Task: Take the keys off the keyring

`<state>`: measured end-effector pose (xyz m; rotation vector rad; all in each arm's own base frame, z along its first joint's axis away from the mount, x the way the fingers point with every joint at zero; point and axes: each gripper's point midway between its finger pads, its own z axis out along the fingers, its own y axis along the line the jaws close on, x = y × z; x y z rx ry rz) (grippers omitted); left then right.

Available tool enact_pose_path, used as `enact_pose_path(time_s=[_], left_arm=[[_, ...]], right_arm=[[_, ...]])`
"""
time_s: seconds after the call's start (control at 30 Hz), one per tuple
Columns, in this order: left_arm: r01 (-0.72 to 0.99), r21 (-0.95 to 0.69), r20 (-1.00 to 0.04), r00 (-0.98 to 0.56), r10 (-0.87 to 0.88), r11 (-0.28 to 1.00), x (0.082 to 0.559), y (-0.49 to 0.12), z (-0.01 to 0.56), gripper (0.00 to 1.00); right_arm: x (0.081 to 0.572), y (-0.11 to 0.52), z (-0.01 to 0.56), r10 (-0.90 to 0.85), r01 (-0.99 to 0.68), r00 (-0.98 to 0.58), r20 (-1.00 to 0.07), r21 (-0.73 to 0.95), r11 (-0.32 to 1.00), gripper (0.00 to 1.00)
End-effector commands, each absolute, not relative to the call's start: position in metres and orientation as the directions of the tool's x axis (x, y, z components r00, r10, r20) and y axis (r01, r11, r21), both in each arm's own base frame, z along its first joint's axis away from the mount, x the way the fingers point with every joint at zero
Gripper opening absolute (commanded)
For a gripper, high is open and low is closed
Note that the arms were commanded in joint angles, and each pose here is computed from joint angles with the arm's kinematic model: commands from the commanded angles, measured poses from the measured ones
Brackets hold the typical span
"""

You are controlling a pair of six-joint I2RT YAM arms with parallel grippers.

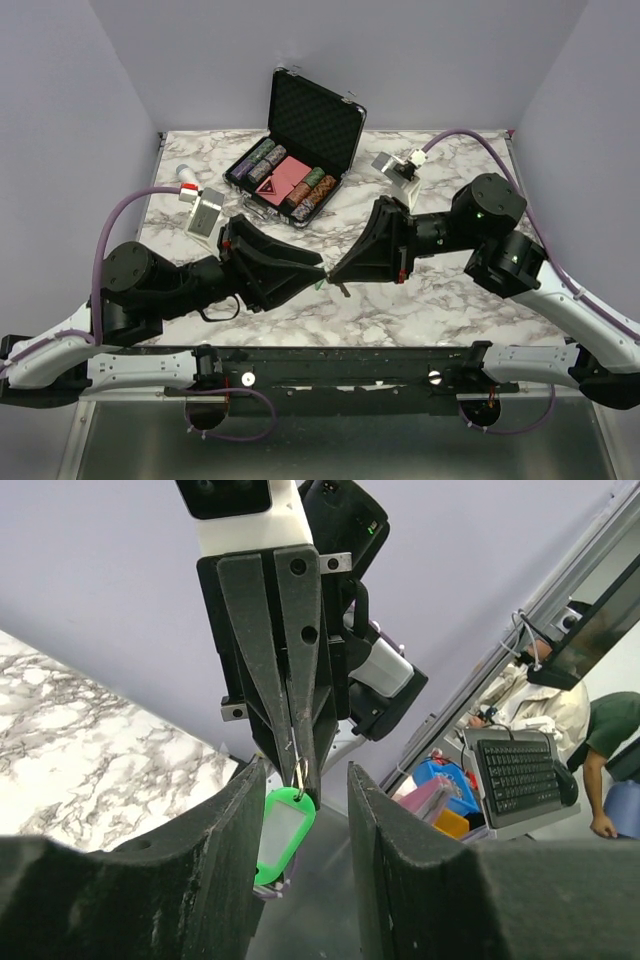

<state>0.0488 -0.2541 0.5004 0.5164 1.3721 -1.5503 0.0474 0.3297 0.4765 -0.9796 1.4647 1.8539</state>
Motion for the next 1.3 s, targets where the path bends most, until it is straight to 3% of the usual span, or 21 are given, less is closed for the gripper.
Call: enact_pose_path(time_s=[0.0, 0.3, 0.43, 0.53, 0.63, 1.27], left_arm=[[0.87, -0.486, -0.83, -0.426, -0.36, 0.089, 0.045, -0.258, 0.5, 0.44], [0.869, -0.482, -0.836, -0.42, -0.353, 0.108, 0.048, -0.263, 0.497, 0.34], [0.869, -0.482, -0.84, -0.42, -0.344, 0.116, 0.049, -0.266, 0.495, 0.24], [0.87, -0.479, -0.845, -0.419, -0.332, 0.118, 0.048, -0.269, 0.495, 0.09], [0.87, -0.479, -0.848, -0.424, -0.318, 0.118, 0.047, -0.271, 0.493, 0.0], [0.872, -0.49, -0.863, -0.484, -0.147, 0.005, 0.012, -0.27, 0.474, 0.0]], right_arm=[[0.048, 0.33, 0.49, 0.027, -0.808, -0.556, -0.831, 0.533, -0.251, 0.01], [0.048, 0.331, 0.49, 0.026, -0.805, -0.559, -0.829, 0.535, -0.258, 0.01], [0.046, 0.331, 0.49, 0.021, -0.801, -0.561, -0.828, 0.536, -0.268, 0.01], [0.046, 0.331, 0.491, 0.022, -0.8, -0.56, -0.828, 0.535, -0.271, 0.01], [0.045, 0.33, 0.491, 0.019, -0.799, -0.56, -0.828, 0.534, -0.275, 0.01], [0.035, 0.332, 0.479, -0.112, -0.786, -0.528, -0.842, 0.535, -0.31, 0.01]])
